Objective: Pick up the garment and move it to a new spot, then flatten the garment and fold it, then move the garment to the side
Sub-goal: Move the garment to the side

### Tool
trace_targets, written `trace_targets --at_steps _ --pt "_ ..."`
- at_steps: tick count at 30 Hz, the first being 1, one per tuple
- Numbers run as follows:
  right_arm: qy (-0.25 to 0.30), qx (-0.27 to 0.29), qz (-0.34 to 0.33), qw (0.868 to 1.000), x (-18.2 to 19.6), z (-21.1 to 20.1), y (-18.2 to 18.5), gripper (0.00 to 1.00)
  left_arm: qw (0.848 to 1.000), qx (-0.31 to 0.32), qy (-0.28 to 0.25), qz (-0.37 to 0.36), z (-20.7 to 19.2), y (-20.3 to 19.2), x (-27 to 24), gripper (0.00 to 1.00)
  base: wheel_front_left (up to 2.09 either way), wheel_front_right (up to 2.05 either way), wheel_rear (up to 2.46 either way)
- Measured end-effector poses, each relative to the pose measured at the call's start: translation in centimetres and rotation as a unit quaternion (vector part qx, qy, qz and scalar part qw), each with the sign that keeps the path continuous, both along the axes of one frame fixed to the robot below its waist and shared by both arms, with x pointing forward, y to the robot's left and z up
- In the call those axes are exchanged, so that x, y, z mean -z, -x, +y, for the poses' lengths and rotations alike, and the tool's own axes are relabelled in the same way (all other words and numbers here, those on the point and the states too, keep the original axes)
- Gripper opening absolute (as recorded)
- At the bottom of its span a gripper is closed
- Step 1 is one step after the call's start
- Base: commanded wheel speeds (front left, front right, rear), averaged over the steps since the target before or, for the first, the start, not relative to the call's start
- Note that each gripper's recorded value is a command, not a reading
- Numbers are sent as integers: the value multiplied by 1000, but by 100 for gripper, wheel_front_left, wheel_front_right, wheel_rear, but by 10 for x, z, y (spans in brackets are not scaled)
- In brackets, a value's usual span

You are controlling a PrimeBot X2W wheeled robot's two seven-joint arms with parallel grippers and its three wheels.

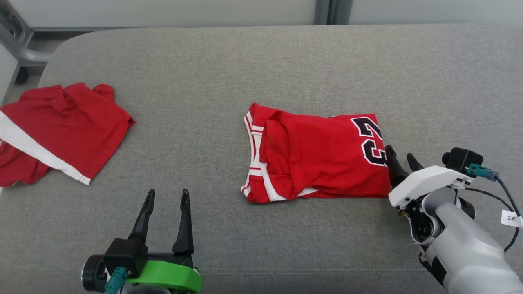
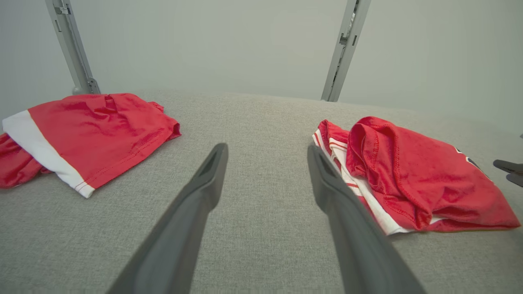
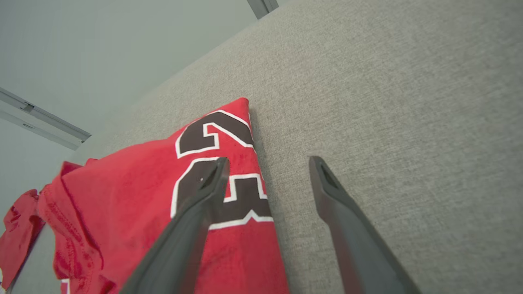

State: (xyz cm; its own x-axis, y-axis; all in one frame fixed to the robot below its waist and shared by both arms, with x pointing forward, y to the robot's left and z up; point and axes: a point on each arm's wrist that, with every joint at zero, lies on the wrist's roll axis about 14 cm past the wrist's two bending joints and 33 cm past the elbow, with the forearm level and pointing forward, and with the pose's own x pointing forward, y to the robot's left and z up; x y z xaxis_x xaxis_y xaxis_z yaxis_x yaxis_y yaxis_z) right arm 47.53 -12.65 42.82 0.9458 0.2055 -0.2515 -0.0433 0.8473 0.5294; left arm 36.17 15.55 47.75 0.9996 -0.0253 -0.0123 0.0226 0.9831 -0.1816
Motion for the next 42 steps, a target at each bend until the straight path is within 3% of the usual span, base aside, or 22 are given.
trace_targets --at_steps 11,12,14,25,30,42 --pt "-13 -25 63 998 41 25 -13 100 999 -23 -11 21 16 -3 13 100 0 0 0" --pt "-15 -27 64 998 43 26 -14 73 999 -25 -12 23 18 -3 14 100 0 0 0" --pt "-14 -34 62 997 43 31 -16 0 999 -29 -14 24 21 -3 14 100 0 0 0" --pt "9 -72 35 997 31 40 -10 0 1000 -20 -9 13 16 -1 8 100 0 0 0" --pt "47 -90 -14 995 9 33 -17 0 1000 -12 -7 3 11 -5 2 100 0 0 0" --pt "80 -53 -69 993 -15 6 -6 0 998 50 -3 -22 -24 -29 -8 100 0 0 0"
